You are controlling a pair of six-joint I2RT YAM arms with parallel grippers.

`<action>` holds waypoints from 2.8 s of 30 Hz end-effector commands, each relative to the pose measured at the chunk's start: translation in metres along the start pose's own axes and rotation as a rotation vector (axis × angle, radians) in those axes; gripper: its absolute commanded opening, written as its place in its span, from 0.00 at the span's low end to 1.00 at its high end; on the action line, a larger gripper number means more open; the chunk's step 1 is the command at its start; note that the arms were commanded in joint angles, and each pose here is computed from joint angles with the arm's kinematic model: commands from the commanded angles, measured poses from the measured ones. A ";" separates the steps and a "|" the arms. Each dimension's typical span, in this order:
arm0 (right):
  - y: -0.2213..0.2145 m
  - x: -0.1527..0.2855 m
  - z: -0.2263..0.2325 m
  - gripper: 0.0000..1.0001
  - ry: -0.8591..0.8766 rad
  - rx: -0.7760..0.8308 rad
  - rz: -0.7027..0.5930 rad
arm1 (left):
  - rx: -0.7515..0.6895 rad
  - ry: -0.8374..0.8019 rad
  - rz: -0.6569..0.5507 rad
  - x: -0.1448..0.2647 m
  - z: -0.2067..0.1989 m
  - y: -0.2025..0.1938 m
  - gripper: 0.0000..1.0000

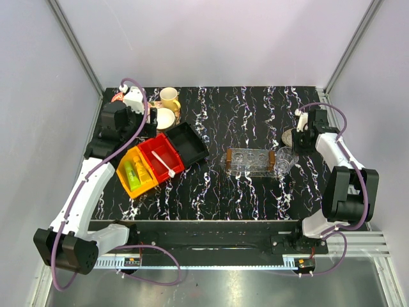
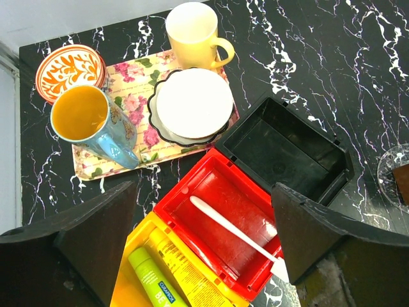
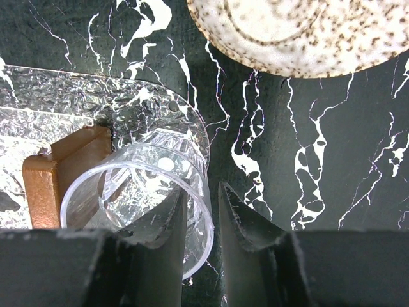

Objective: Prepare toiletry sets of a toothbrush and toothpaste on the tray

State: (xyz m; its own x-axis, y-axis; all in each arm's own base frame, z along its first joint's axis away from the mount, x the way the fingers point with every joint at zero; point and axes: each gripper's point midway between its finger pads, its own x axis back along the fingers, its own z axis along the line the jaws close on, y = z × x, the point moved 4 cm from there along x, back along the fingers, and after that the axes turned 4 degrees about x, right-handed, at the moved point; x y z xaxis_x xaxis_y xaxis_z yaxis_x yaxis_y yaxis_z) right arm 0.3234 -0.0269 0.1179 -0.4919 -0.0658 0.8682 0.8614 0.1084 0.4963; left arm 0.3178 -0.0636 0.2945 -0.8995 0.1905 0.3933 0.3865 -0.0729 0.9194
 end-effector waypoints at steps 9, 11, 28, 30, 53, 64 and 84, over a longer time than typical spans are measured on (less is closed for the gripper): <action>0.022 0.009 0.001 0.32 0.016 -0.029 -0.069 | -0.008 -0.006 -0.088 0.009 0.002 0.018 0.91; 0.021 0.008 0.002 0.31 0.024 -0.034 -0.069 | -0.006 -0.007 -0.085 0.009 0.001 0.017 0.91; 0.022 0.006 0.004 0.30 0.036 -0.053 -0.074 | -0.003 -0.006 -0.082 0.008 0.002 0.015 0.91; 0.024 0.007 0.005 0.30 0.041 -0.056 -0.081 | -0.004 -0.005 -0.082 0.008 0.002 0.015 0.91; 0.045 0.046 0.001 0.43 -0.008 -0.037 -0.177 | -0.003 0.006 -0.087 0.012 0.005 0.015 0.91; 0.077 0.127 0.007 0.46 -0.026 -0.006 -0.364 | -0.065 0.028 -0.005 0.021 0.013 -0.008 0.91; 0.074 0.165 0.038 0.53 0.122 0.062 -0.577 | -0.210 -0.016 0.259 0.043 0.030 -0.084 0.91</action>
State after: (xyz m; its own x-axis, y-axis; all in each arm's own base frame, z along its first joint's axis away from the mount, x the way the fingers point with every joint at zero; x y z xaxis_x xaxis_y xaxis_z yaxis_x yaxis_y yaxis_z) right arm 0.3015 0.0047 0.2926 -0.8271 -0.2213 0.5166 0.5127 0.0793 0.8549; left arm 0.2619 -0.0200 0.2338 -0.7765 0.1211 0.6184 0.5706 -0.2812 0.7716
